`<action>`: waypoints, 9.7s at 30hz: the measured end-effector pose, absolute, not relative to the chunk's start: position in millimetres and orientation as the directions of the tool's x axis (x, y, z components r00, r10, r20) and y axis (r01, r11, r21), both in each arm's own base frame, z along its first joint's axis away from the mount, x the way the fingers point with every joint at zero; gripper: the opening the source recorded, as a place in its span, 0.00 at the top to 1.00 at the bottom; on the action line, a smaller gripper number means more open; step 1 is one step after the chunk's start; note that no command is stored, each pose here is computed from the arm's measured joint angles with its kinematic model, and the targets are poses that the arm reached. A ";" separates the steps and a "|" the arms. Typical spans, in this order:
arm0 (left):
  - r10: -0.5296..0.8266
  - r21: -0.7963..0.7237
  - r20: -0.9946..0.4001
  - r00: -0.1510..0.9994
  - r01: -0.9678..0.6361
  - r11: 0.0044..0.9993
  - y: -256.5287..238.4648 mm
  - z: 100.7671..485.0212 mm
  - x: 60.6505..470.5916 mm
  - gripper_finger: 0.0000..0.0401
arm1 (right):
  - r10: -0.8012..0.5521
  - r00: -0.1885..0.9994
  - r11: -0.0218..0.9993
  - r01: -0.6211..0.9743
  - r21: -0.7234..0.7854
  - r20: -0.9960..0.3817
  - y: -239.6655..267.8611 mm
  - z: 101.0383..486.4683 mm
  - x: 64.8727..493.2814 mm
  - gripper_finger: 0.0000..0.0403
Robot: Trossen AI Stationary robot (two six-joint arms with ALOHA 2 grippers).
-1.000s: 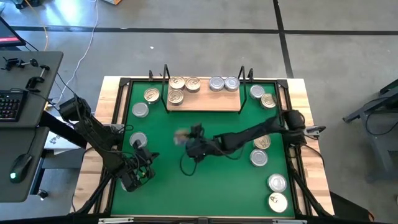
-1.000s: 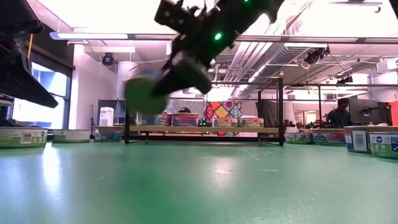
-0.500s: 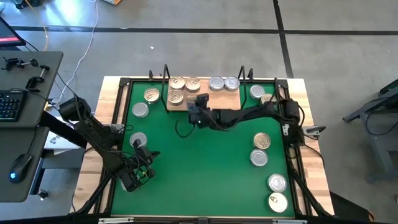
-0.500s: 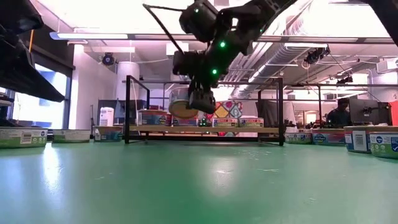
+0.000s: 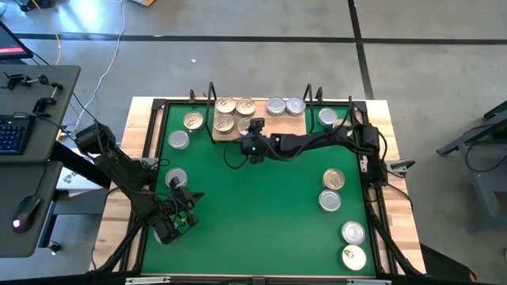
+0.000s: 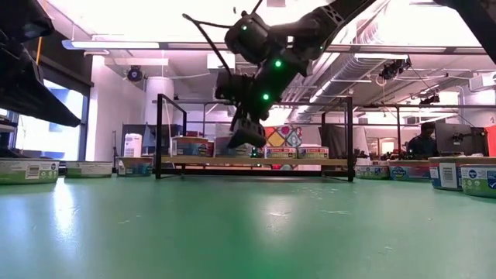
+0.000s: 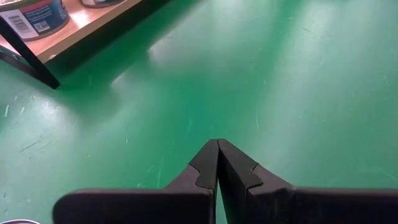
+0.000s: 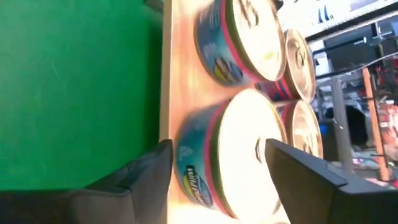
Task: Stack canned seafood by type on shelf
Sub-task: Put the blue pink tuna can on the shelf, then put the green white tuna can on the shelf
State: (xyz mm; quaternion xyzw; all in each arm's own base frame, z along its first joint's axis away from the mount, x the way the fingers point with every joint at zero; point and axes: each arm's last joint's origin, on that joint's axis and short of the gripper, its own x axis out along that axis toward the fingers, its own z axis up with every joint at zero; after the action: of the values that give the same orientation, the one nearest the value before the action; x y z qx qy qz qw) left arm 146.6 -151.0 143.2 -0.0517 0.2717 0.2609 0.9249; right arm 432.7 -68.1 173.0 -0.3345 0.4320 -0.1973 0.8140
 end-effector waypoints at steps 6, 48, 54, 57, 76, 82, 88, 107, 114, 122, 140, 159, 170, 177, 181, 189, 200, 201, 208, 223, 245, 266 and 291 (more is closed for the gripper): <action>0.455 0.046 -0.529 0.716 -0.511 0.858 -151.0 143.2 146.6 1.00 | -0.636 0.577 0.690 0.129 -0.713 -0.512 -71.3 178.9 436.8 0.35; 0.425 -0.009 -0.564 0.708 -0.520 0.854 -153.1 142.3 147.2 1.00 | -0.370 0.625 0.929 0.248 -0.274 -0.687 -32.9 192.3 403.8 0.99; 0.476 -0.052 -0.674 0.564 -0.679 0.732 -139.9 145.2 137.2 1.00 | -0.181 0.816 0.977 0.083 -0.198 -0.549 53.2 161.5 393.5 1.00; 0.556 0.029 -0.754 0.351 -0.827 0.562 -127.2 160.1 126.6 1.00 | -0.144 0.834 0.981 0.049 -0.188 -0.533 79.9 153.7 383.6 1.00; 0.472 0.294 -0.874 -0.115 -0.898 0.326 -75.9 160.6 154.9 1.00 | -0.039 0.852 0.982 -0.065 -0.180 -0.522 127.0 150.4 368.1 1.00; 0.481 0.348 -0.866 -0.138 -0.857 0.381 -74.2 147.7 165.0 1.00 | -0.030 0.853 0.978 -0.082 -0.191 -0.522 130.9 150.4 366.8 1.00; 0.465 0.223 -0.885 0.013 -0.866 0.448 -83.1 154.1 183.5 1.00 | -0.029 0.855 0.978 -0.081 -0.190 -0.518 130.9 150.9 367.1 1.00; 0.363 0.142 -0.925 0.110 -0.786 0.601 -79.1 174.0 198.3 1.00 | -0.029 0.860 0.979 -0.077 -0.187 -0.509 130.2 151.9 368.0 1.00; 0.205 -0.204 -0.853 0.480 -0.668 0.715 -87.1 154.6 226.7 1.00 | -0.019 0.840 0.974 -0.107 -0.200 -0.543 134.9 154.6 361.7 1.00; 0.106 -0.296 -0.533 0.840 -0.302 0.906 -104.0 197.6 268.1 1.00 | -0.013 0.827 0.969 -0.129 -0.211 -0.563 151.2 205.0 324.4 1.00; 0.264 -0.073 -0.825 0.500 -0.557 0.827 -109.0 160.4 231.4 1.00 | -0.051 0.844 0.997 0.012 -0.075 -0.533 130.5 144.0 367.7 0.64; 0.433 0.036 -0.775 0.461 -0.651 0.758 -120.4 122.6 209.9 1.00 | -0.023 0.853 0.999 0.001 -0.043 -0.522 125.0 142.2 372.5 0.60; 0.405 -0.032 -0.740 0.537 -0.629 0.777 -118.6 121.3 172.0 1.00 | -0.023 0.878 0.998 -0.010 -0.065 -0.478 125.6 146.5 375.0 0.60; 0.397 -0.102 -0.661 0.636 -0.601 0.793 -113.2 107.5 160.3 1.00 | -0.018 0.916 0.992 -0.033 -0.119 -0.401 123.3 154.4 380.0 0.58; 0.406 -0.096 -0.644 0.649 -0.594 0.798 -112.2 105.6 158.9 1.00 | -0.020 0.922 0.991 -0.034 -0.132 -0.387 118.6 155.9 382.3 0.53; 0.361 -0.112 -0.657 0.662 -0.559 0.821 -112.7 125.0 167.4 1.00 | -0.031 0.924 0.990 -0.024 -0.140 -0.380 112.9 156.6 384.3 0.47; 0.422 -0.069 -0.646 0.636 -0.600 0.797 -95.8 114.8 161.8 1.00 | 0.026 0.921 0.991 -0.076 -0.115 -0.388 112.3 156.3 384.9 0.47; 0.430 -0.066 -0.641 0.636 -0.603 0.795 -94.2 112.1 160.2 1.00 | 0.057 0.920 0.988 -0.109 -0.113 -0.387 113.4 155.4 385.3 0.47; 0.379 -0.066 -0.678 0.630 -0.565 0.822 -88.4 97.8 151.8 1.00 | 0.064 0.925 0.967 -0.151 -0.207 -0.374 119.0 138.7 401.8 0.47; 0.420 -0.054 -0.657 0.626 -0.595 0.802 -88.5 104.6 155.1 1.00 | -0.151 0.824 0.960 -0.009 -0.279 -0.547 75.7 160.6 442.8 0.47; 0.330 -0.047 -0.453 0.828 -0.392 0.919 -100.4 123.2 181.6 1.00 | -0.162 0.764 0.982 0.065 -0.174 -0.624 54.3 149.1 441.1 0.47; 0.471 -0.053 -0.563 0.679 -0.598 0.800 -78.2 108.1 171.1 1.00 | -0.087 0.819 0.991 0.128 0.033 -0.568 40.2 155.5 448.3 0.29; 0.373 -0.177 -0.402 0.836 -0.471 0.864 -102.5 126.1 181.1 1.00 | -0.367 0.731 0.916 0.177 -0.360 -0.575 71.2 140.6 437.7 0.69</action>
State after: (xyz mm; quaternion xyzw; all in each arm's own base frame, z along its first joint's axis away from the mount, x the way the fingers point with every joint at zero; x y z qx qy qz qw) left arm 181.1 -102.5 126.1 -0.1358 0.1800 0.2225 0.9485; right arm 437.7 71.2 140.6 -0.1418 0.3357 -0.1481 0.9194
